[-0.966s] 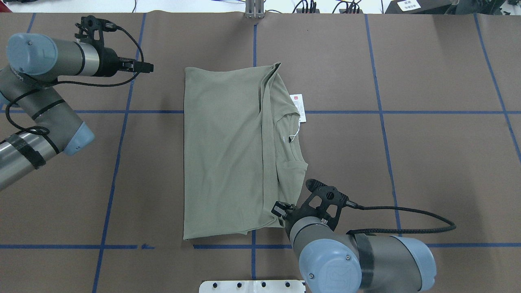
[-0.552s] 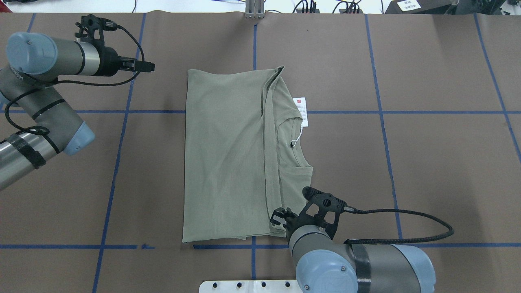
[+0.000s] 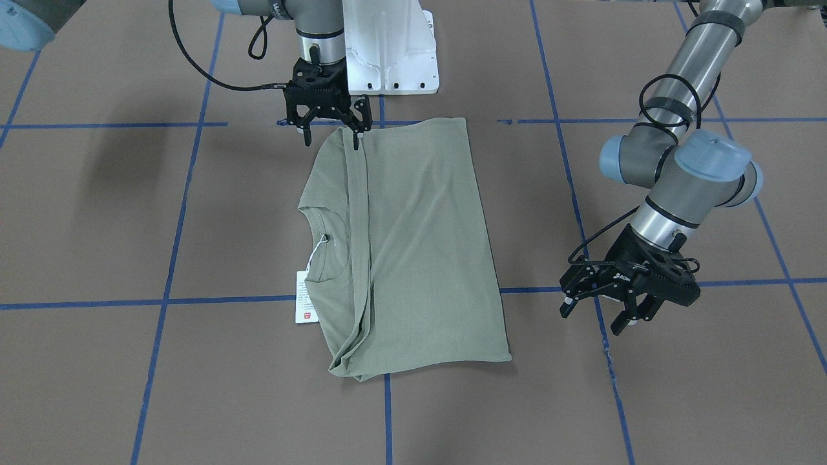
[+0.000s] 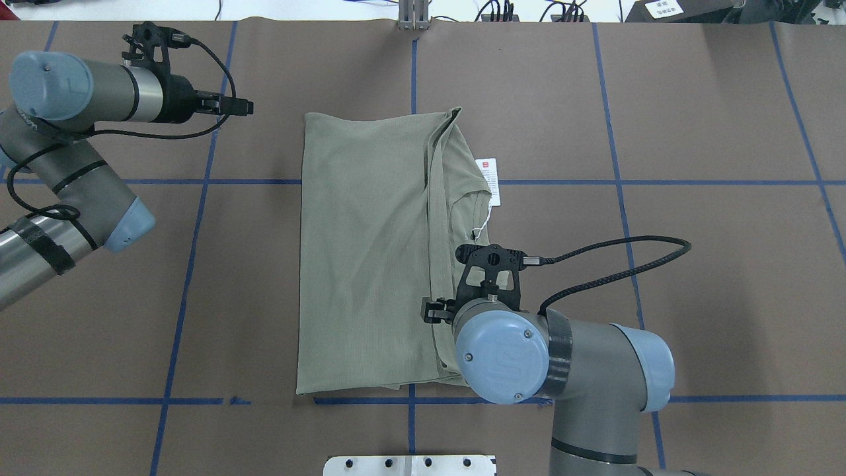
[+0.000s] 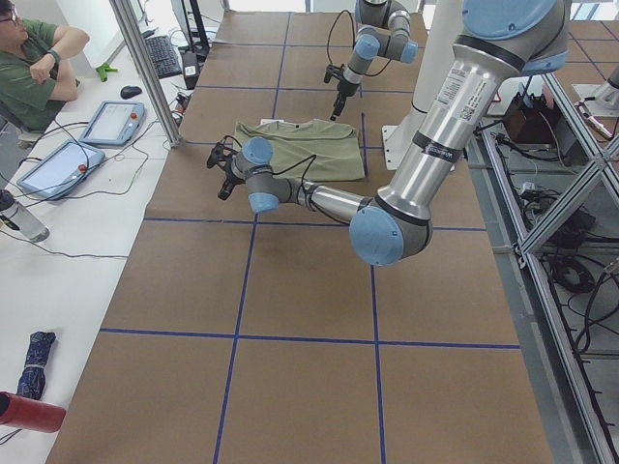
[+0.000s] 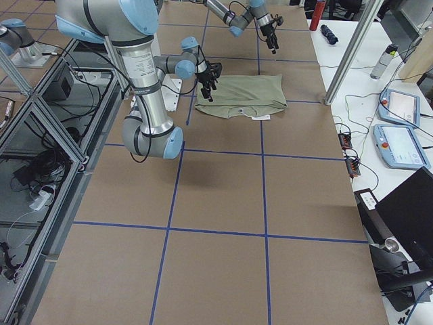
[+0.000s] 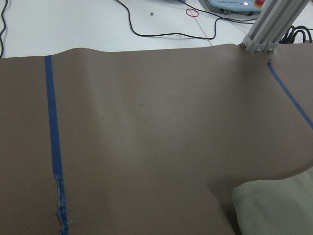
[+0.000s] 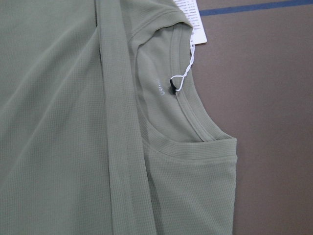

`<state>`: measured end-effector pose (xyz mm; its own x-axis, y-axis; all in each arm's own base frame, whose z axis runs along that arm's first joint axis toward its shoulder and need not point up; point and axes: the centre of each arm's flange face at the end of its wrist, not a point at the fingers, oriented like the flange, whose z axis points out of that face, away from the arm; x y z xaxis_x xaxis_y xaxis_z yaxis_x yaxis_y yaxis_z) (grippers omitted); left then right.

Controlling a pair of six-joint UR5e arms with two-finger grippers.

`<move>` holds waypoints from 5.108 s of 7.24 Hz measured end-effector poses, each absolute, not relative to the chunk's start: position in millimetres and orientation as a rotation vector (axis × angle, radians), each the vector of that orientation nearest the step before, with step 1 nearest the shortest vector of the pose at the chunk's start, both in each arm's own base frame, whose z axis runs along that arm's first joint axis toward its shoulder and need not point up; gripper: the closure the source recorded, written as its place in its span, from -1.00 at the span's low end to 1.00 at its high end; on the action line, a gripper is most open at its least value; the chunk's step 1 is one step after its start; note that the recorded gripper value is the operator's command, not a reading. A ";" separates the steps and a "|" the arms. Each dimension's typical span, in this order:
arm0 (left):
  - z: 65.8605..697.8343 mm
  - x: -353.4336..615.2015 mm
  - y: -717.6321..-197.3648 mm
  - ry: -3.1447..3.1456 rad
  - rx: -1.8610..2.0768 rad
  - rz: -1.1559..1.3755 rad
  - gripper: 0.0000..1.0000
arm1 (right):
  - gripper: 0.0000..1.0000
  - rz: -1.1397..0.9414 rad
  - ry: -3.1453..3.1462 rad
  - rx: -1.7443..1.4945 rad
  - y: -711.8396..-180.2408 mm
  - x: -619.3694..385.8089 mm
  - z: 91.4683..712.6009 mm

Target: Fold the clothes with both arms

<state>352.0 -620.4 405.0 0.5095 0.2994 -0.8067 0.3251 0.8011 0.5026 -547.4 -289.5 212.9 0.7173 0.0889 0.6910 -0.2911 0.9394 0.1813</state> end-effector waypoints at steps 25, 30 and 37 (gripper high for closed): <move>403.4 367.7 -610.1 1.087 0.634 -0.041 -1.00 | -1.00 0.027 -0.603 0.190 -252.1 -552.1 251.2; 363.8 363.5 -544.9 1.205 0.559 -0.115 -1.00 | -1.00 0.352 -1.032 0.201 -301.0 -506.1 227.5; 328.6 431.1 -277.2 1.379 0.147 -0.638 -1.00 | -1.00 0.714 -1.114 0.188 -309.5 -484.1 236.9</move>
<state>431.1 -277.2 328.6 0.0531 -0.3346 -0.9409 0.5003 0.8243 -0.2649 -484.1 -309.5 236.9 0.2473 0.4296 0.8685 -0.6095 0.7657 -0.2052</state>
